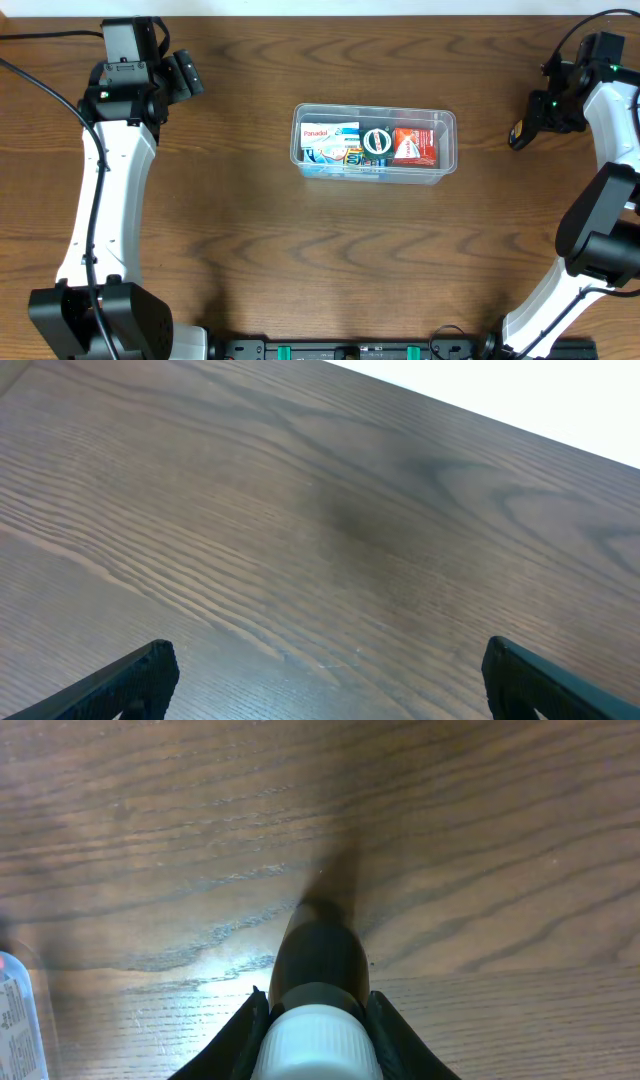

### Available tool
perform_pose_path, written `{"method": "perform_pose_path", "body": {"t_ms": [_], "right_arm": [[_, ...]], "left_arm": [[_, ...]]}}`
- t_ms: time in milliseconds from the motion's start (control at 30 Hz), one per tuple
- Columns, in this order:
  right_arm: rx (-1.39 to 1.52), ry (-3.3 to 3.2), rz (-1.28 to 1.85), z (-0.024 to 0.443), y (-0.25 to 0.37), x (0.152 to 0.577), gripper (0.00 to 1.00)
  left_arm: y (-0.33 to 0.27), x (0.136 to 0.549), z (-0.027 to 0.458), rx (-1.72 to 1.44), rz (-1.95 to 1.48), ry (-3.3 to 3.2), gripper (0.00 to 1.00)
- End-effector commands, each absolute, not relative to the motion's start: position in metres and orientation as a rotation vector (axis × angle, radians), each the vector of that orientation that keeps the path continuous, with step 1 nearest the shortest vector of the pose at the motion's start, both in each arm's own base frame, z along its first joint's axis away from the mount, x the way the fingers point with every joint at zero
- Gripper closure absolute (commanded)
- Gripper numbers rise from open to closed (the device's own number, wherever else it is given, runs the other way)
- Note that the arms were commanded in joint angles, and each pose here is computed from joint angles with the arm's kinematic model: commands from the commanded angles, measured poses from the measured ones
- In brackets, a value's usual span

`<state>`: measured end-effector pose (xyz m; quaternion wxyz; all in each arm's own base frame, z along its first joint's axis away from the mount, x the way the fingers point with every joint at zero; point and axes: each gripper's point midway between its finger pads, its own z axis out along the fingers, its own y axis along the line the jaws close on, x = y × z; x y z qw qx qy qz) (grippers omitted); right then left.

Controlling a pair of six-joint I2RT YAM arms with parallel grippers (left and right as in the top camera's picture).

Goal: Pack container
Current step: 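Lower and close the right gripper on the white-capped bottle, then lift the bottle and carry it left over the container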

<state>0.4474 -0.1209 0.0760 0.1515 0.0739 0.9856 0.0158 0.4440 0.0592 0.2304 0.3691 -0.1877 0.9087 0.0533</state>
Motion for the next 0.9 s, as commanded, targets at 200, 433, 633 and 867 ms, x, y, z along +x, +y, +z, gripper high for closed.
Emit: {"method": "perform_pose_path", "body": {"t_ms": [200,433,633,867], "right_arm": [[0.161,2.713,0.025,0.153,-0.108,0.449,0.74],[0.109,2.657,0.045,0.218,-0.067,0.418,0.72],[0.032,2.601,0.095,0.259,-0.016,0.395,0.73],[-0.211,2.611,0.161,0.263,0.056,0.379,0.73]], "left_arm": [[0.061,0.444,0.244,-0.487,0.133,2.302,0.02],[0.061,0.444,0.244,-0.487,0.133,2.302,0.02],[0.061,0.444,0.244,-0.487,0.133,2.302,0.02],[0.061,0.444,0.244,-0.487,0.133,2.302,0.02]]}}
